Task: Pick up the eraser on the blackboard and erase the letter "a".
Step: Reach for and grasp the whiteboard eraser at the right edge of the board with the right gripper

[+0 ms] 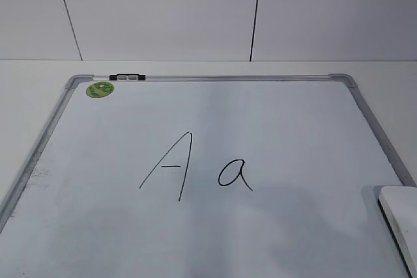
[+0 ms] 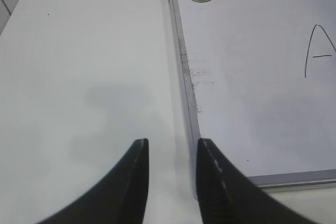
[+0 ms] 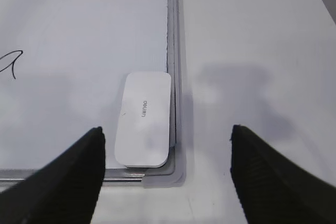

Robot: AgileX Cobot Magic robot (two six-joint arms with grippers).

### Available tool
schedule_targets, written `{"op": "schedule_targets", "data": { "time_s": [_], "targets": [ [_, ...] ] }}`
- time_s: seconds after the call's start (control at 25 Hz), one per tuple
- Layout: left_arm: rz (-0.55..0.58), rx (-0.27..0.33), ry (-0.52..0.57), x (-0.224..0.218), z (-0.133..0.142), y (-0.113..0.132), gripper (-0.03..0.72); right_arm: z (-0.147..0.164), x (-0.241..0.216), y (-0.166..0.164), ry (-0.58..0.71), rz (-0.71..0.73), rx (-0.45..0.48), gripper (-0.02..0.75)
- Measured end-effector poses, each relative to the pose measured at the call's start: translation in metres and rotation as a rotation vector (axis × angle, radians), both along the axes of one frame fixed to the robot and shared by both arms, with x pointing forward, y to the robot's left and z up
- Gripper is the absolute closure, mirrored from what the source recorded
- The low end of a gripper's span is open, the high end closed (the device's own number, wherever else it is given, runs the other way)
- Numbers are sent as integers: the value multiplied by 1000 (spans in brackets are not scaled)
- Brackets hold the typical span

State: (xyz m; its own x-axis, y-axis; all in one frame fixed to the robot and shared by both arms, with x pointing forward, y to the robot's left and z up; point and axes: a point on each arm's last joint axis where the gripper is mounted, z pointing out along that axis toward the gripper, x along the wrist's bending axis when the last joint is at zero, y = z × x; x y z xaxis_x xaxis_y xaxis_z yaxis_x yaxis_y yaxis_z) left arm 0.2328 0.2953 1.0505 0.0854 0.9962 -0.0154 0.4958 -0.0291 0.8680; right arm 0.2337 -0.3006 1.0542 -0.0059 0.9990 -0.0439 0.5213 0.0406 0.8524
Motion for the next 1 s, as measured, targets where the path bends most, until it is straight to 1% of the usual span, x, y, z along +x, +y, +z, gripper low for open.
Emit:
{"op": "schedule_targets", "data": {
  "time_s": [0.28,0.52,0.68,0.8,1.0],
  "targets": [
    [0,0,0,0,0,0,454,5,28,2,157,12,21,146],
    [0,0,0,0,0,0,454,25,42,2,177,9,15,146],
    [0,0,0,0,0,0,454,30,52,2,213,11,21,146],
    [0,0,0,0,0,0,454,32,58,4,249,18,36,145],
    [0,0,0,0,0,0,454,32,74,7,360,35,76,146]
  ]
}}
